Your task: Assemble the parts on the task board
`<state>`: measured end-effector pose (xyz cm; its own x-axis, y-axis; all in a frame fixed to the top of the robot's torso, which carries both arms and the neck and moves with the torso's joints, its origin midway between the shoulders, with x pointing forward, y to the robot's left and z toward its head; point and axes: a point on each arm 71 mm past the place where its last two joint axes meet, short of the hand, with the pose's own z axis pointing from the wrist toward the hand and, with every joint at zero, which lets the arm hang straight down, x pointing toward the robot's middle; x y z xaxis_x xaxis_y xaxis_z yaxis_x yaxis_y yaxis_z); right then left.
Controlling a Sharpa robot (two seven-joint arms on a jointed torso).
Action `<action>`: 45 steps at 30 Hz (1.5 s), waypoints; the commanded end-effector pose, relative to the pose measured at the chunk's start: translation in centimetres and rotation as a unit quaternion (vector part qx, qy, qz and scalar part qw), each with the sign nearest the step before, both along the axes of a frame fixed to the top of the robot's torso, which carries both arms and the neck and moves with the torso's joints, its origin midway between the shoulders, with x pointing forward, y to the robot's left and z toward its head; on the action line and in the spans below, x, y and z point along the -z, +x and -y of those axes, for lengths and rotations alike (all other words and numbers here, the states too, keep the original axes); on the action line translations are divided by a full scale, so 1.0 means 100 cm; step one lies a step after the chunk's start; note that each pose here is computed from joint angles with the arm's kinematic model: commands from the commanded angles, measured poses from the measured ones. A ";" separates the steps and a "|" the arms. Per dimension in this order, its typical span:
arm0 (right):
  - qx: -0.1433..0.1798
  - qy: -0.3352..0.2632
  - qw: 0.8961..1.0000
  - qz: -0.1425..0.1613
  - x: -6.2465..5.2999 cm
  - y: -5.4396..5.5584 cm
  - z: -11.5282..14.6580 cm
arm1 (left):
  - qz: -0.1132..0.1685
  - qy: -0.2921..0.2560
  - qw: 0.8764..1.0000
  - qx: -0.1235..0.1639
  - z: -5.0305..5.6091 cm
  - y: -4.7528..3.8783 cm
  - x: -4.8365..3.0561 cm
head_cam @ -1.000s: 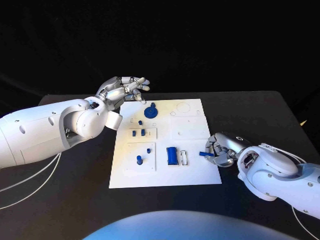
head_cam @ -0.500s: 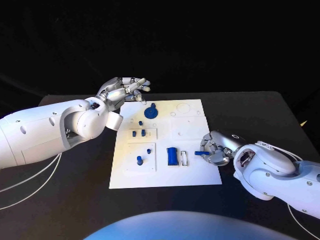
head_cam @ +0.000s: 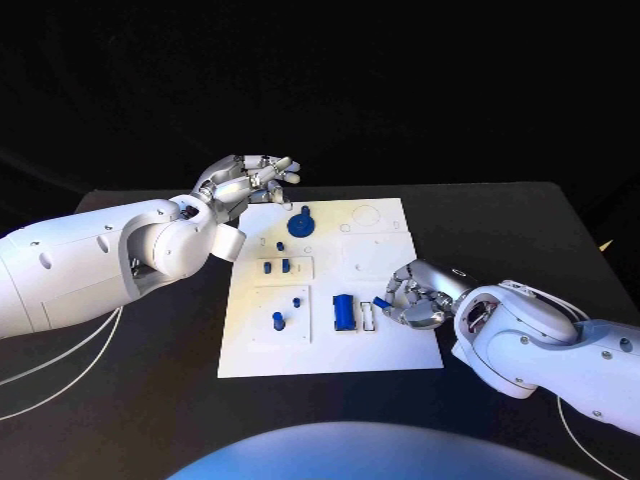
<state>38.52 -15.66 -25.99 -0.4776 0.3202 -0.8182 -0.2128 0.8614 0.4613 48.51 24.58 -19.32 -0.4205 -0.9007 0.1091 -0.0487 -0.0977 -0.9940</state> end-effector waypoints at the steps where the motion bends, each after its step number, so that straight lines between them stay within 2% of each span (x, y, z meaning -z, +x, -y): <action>1: -0.002 0.010 0.999 -0.043 0.006 -0.002 -0.004 | 0.003 -0.002 1.000 0.010 0.003 -0.0009 -0.0009; 9: -0.010 0.005 0.997 -0.070 0.014 -0.002 -0.011 | 0.003 -0.001 1.000 0.011 0.003 -0.0010 -0.0008; 16: -0.010 0.009 0.997 -0.078 0.019 -0.001 -0.016 | 0.002 -0.001 1.000 0.012 0.003 -0.0011 -0.0008; 32: -0.004 0.012 0.997 -0.077 0.024 0.003 -0.018 | 0.001 -0.001 1.000 0.013 0.003 -0.0014 -0.0007; 45: -0.006 0.010 0.998 -0.066 0.023 0.003 -0.017 | 0.001 0.000 1.000 0.012 0.002 -0.0015 -0.0007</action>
<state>38.92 -14.08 -28.29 -0.5868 0.3402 -0.7348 -0.1412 0.8506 0.5065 48.44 24.63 -19.34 -0.4230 -0.9000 0.1055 -0.0541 -0.0911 -0.9944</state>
